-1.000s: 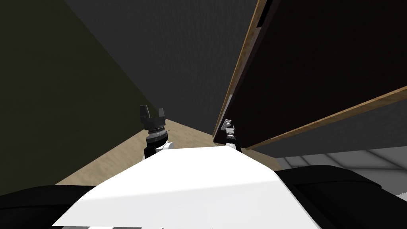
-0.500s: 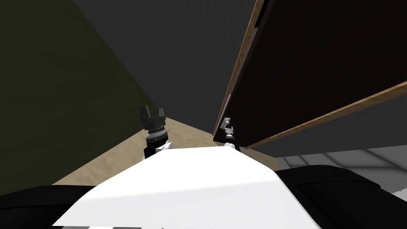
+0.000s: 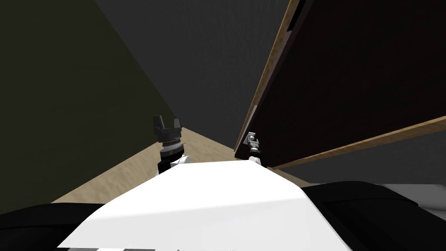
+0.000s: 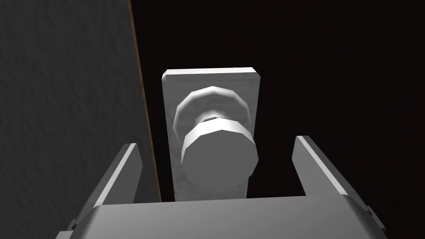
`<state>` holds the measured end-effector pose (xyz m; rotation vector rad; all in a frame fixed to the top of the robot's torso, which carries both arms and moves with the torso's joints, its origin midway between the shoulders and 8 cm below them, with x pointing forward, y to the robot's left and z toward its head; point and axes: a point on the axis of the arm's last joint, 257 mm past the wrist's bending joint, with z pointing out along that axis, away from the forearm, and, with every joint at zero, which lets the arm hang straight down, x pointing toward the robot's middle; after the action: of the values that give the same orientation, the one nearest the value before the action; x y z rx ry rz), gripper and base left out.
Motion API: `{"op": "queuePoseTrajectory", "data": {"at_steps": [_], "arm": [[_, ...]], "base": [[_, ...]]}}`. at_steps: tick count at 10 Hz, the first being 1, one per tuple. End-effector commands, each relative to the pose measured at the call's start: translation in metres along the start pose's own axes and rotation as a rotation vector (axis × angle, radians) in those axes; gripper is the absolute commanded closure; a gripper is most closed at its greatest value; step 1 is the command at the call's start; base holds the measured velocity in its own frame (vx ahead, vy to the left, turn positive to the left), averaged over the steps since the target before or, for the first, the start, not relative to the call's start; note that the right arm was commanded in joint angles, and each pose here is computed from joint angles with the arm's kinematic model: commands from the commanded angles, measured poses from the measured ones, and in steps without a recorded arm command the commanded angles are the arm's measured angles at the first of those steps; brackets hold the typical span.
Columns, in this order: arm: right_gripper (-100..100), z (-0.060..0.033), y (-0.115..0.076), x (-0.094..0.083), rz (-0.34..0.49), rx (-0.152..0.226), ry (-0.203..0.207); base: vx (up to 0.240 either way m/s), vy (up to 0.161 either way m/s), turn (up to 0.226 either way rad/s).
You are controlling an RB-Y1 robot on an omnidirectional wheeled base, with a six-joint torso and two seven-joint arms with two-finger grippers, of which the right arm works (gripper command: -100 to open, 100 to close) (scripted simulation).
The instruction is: Pull the door open
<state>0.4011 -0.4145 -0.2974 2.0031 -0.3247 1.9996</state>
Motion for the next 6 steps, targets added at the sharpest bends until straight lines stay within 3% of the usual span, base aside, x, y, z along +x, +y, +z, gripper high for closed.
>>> {"op": "queuePoseTrajectory", "data": {"at_steps": [1, 2, 6], "arm": [[-100, 0.0000, 0.0000, 0.0000, 0.000, 0.000, 0.000], [100, 0.0000, 0.0000, 0.0000, 0.000, 0.000, 0.000], [100, 0.0000, 0.0000, 0.0000, 0.000, 0.000, 0.000]], "base": [[0.094, -0.034, 0.036], [-0.011, 0.002, -0.037], [-0.022, 0.004, -0.002]]}}
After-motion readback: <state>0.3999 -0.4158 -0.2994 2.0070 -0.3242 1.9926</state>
